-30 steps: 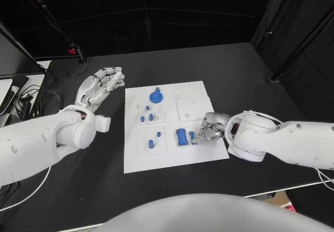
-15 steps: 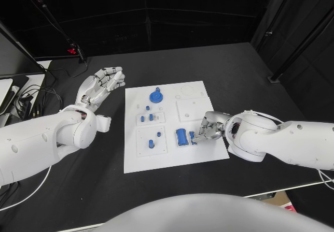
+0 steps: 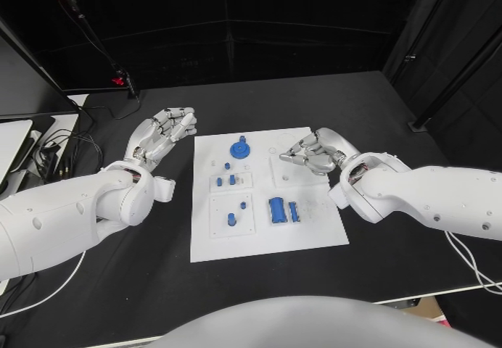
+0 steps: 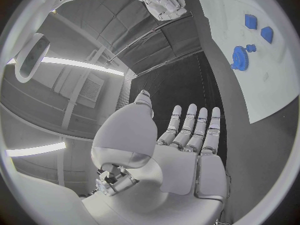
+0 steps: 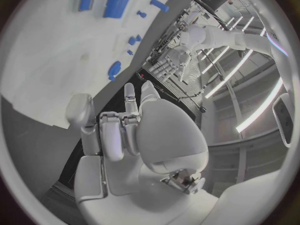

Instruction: Assemble the parts on the task board

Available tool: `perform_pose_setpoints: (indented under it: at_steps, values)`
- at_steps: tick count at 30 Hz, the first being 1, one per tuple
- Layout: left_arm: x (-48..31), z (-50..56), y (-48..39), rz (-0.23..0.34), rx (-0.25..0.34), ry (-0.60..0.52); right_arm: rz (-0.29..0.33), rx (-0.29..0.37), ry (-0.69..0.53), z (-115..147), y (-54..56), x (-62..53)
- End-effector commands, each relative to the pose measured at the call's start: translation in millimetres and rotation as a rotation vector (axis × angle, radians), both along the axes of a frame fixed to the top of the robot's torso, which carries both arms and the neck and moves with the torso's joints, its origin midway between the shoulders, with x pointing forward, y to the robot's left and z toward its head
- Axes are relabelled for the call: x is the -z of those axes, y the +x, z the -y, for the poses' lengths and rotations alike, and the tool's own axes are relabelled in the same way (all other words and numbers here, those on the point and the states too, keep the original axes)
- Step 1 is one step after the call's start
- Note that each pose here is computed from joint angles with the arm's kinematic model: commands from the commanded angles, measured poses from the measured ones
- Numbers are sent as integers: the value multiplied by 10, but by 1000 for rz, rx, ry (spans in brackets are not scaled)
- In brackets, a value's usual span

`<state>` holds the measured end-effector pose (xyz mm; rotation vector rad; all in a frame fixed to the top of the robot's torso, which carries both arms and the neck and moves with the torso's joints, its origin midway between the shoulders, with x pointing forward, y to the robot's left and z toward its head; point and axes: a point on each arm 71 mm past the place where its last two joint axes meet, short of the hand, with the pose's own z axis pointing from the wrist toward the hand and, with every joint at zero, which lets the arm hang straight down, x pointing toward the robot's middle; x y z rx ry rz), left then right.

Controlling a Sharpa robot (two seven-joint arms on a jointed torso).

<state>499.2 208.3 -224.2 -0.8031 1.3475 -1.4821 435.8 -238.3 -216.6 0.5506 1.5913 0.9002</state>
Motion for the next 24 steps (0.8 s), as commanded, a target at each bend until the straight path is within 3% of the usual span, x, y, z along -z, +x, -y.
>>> perform_pose_setpoints:
  at_steps: [1,6,13,14,19,24]
  values:
    - [-64,15,-32,101,7,-34,182,-59,307,-42,108,-145]
    - [-41,29,-76,128,9,-46,217,-84,459,-173,251,-141]
    - [-4,53,-109,136,18,-57,220,-129,548,-320,306,-132]
    - [106,36,-76,-21,-1,-1,160,-82,418,-305,316,-64]
    - [103,49,-94,-31,-23,-8,146,-55,440,-318,315,-56]
    - [89,89,-155,-65,-100,-30,94,36,510,-360,307,-24]
